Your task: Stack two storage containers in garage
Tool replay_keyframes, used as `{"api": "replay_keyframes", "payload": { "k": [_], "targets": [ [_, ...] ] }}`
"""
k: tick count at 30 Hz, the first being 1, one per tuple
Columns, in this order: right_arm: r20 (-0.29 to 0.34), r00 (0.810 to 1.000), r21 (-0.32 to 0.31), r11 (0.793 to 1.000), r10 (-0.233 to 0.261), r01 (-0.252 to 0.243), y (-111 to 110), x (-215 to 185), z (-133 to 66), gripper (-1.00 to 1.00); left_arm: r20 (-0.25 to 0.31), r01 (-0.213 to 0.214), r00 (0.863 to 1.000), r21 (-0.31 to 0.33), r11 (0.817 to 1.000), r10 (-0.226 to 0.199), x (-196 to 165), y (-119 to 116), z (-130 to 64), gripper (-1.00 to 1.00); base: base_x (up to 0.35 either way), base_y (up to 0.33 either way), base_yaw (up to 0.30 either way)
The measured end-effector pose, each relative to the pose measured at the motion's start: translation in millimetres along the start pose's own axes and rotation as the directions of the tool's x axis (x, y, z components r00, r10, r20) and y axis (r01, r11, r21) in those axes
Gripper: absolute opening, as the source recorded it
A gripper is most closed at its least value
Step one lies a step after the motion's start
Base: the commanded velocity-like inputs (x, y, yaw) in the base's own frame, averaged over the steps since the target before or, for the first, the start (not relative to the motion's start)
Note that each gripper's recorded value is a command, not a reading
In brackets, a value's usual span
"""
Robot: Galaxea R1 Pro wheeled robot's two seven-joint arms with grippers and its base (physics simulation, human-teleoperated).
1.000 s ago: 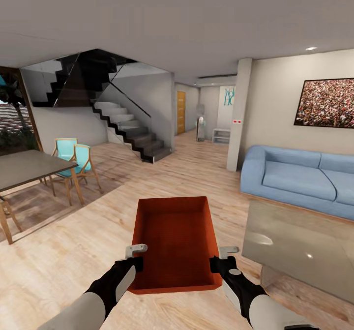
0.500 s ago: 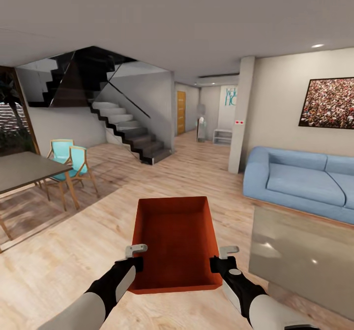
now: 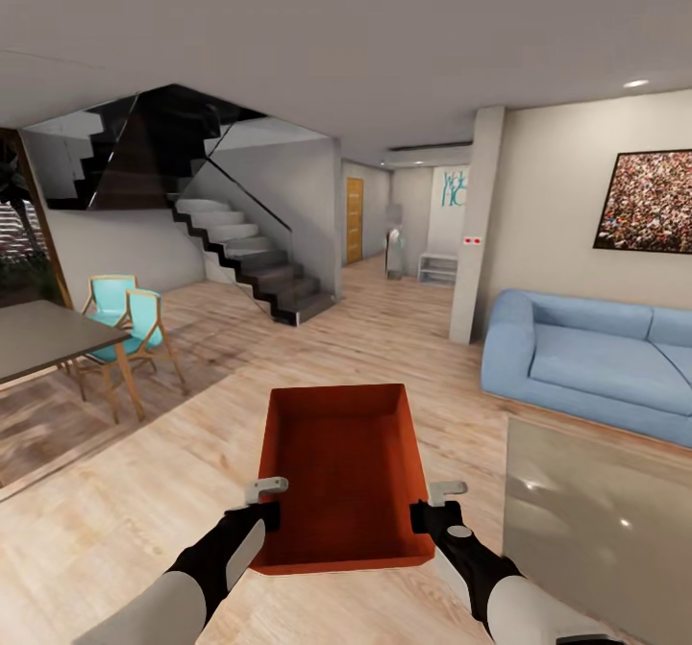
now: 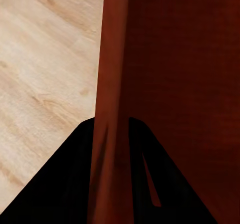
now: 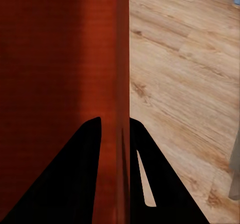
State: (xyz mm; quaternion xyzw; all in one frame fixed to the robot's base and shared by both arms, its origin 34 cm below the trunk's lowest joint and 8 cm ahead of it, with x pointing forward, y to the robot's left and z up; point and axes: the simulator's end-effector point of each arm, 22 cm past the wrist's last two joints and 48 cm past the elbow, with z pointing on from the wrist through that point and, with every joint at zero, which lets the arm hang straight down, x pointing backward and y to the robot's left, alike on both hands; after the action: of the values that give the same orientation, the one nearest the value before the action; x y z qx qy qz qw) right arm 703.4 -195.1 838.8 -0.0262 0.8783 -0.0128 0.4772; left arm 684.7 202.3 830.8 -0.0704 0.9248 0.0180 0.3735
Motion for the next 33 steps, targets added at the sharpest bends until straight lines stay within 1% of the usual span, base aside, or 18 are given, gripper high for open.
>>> {"api": "replay_keyframes", "payload": {
  "k": [33],
  "targets": [
    [0.0,1.0,0.0,1.0,0.0,0.0,0.3,0.0,0.0,-1.0,0.0,0.0,1.0,0.0,1.0,0.0,-0.1,0.2,0.0,-1.0,0.322,0.0,0.0]
  ]
}}
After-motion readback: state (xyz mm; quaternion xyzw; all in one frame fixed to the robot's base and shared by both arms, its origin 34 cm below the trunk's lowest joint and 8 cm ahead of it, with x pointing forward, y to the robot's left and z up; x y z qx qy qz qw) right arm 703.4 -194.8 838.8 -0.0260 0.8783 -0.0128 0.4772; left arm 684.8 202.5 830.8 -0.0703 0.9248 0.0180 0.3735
